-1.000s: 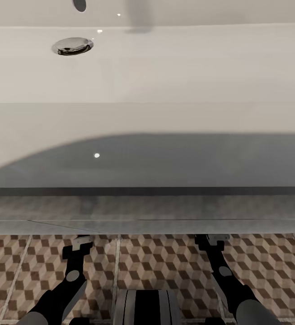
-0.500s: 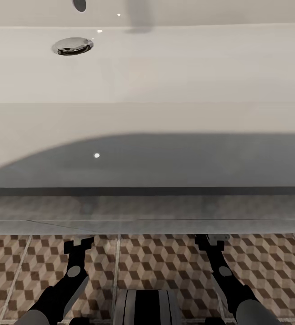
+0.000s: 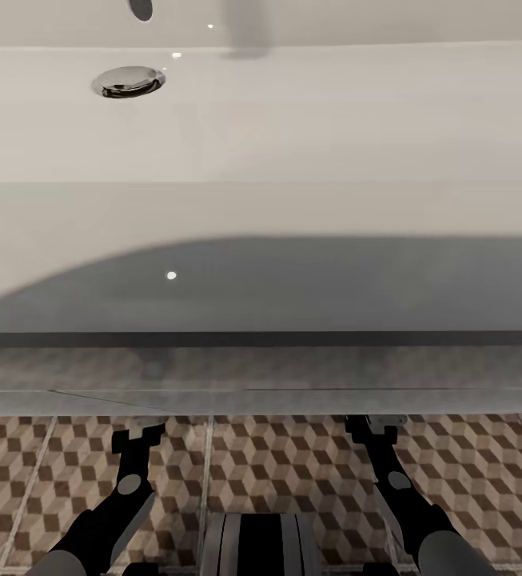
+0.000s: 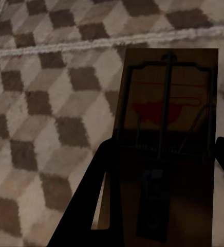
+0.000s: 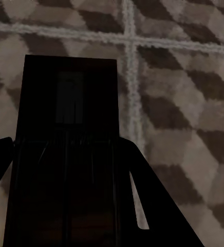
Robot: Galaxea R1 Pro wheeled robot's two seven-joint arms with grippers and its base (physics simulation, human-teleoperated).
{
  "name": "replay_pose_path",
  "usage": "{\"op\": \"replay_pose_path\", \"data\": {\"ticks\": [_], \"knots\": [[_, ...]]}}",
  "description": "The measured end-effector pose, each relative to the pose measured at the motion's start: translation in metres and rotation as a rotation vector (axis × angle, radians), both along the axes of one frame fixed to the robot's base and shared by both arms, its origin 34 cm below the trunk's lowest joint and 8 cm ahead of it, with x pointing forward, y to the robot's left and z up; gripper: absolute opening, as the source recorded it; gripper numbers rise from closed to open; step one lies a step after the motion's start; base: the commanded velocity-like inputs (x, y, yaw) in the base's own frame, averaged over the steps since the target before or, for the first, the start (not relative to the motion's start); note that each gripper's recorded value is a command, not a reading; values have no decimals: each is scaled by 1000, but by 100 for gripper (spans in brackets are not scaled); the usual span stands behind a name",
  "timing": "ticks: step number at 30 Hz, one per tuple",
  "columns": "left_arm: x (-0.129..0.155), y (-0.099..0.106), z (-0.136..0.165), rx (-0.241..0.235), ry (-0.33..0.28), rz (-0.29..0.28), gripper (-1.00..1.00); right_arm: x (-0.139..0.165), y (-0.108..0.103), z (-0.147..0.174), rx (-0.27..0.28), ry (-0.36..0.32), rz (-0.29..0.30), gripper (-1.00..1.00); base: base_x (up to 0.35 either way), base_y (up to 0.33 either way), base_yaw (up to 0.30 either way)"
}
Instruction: Take the four mousetraps from the cabinet in the bathroom and place them on the bathroom floor. Make sure all four end up on the same floor surface, and ensure that at least two of them are either under or directly next to the same bathroom sink.
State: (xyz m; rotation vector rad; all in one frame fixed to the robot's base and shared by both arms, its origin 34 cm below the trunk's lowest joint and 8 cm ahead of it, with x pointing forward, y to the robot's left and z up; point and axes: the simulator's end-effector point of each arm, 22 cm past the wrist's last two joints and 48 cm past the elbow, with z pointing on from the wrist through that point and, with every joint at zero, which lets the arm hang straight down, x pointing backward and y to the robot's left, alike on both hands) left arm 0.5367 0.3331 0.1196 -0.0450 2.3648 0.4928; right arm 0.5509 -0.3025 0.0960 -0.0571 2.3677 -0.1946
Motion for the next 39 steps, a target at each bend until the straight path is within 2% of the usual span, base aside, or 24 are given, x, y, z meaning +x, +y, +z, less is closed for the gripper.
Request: {"op": "replay_pose_path", "data": {"ticks": [39], "knots": [[-1,-2,-1,-4,2,-4,-100,4,-3,3,-9,-14,-7,-100,0,0,0]]}}
